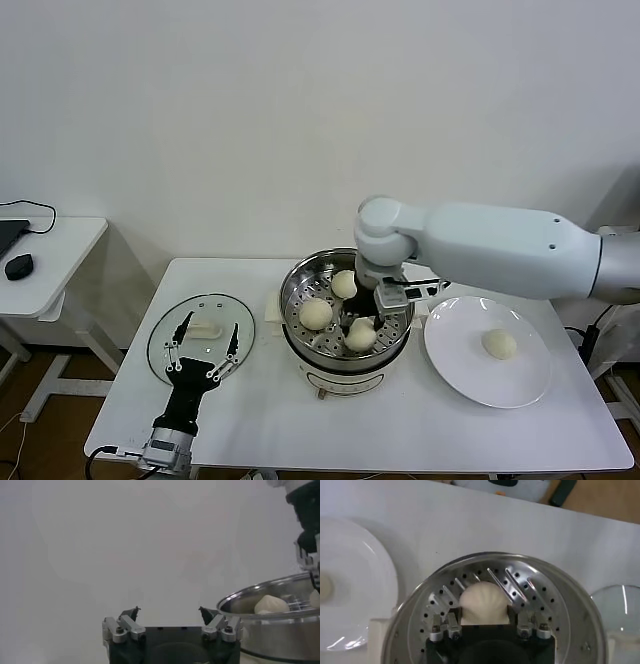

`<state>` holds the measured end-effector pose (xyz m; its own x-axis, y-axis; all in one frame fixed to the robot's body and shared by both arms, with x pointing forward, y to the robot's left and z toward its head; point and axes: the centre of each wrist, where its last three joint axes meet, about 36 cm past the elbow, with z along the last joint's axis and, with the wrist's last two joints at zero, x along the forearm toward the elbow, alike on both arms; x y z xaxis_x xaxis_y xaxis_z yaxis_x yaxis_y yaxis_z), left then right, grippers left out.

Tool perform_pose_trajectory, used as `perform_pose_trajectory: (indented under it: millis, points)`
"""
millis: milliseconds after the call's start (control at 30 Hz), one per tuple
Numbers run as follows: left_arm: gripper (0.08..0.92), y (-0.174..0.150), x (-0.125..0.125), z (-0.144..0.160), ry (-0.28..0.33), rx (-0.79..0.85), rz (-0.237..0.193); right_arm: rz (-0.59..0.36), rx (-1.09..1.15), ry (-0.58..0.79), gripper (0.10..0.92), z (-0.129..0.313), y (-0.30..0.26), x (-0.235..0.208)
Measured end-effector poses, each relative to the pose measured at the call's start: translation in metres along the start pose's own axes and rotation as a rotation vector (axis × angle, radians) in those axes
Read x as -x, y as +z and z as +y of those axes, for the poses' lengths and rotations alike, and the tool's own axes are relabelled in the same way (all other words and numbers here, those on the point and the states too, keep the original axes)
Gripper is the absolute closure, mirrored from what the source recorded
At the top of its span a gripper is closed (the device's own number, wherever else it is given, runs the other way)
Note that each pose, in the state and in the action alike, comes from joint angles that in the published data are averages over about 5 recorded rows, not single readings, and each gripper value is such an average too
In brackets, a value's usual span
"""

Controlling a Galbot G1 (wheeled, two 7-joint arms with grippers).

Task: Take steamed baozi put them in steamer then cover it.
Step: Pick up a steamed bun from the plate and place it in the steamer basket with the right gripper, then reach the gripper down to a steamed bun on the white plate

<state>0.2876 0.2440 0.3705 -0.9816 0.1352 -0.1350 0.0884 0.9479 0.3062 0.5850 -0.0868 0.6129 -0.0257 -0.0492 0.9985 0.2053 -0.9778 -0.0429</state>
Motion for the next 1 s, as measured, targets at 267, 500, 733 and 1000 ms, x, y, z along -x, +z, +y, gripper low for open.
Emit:
perform_pose_trajectory:
  millis: [267, 500, 733, 1000]
  points:
    - [0.177, 0.001, 0.0, 0.0, -0.001, -0.001, 0.001, -0.007, -0.017, 0.005, 0.23, -0.001, -0.001, 0.009]
    - [0.177, 0.001, 0.001, 0.0, -0.002, -0.002, 0.002, 0.023, 0.026, 0.041, 0.2, 0.012, 0.004, -0.011]
    - [0.177, -0.001, 0.001, -0.002, -0.001, -0.003, 0.0, 0.1, 0.213, 0.1, 0.2, 0.058, 0.021, -0.057]
    - [0.177, -0.001, 0.001, -0.003, 0.004, -0.001, 0.001, 0.14, 0.705, 0.182, 0.2, 0.17, 0.034, -0.089]
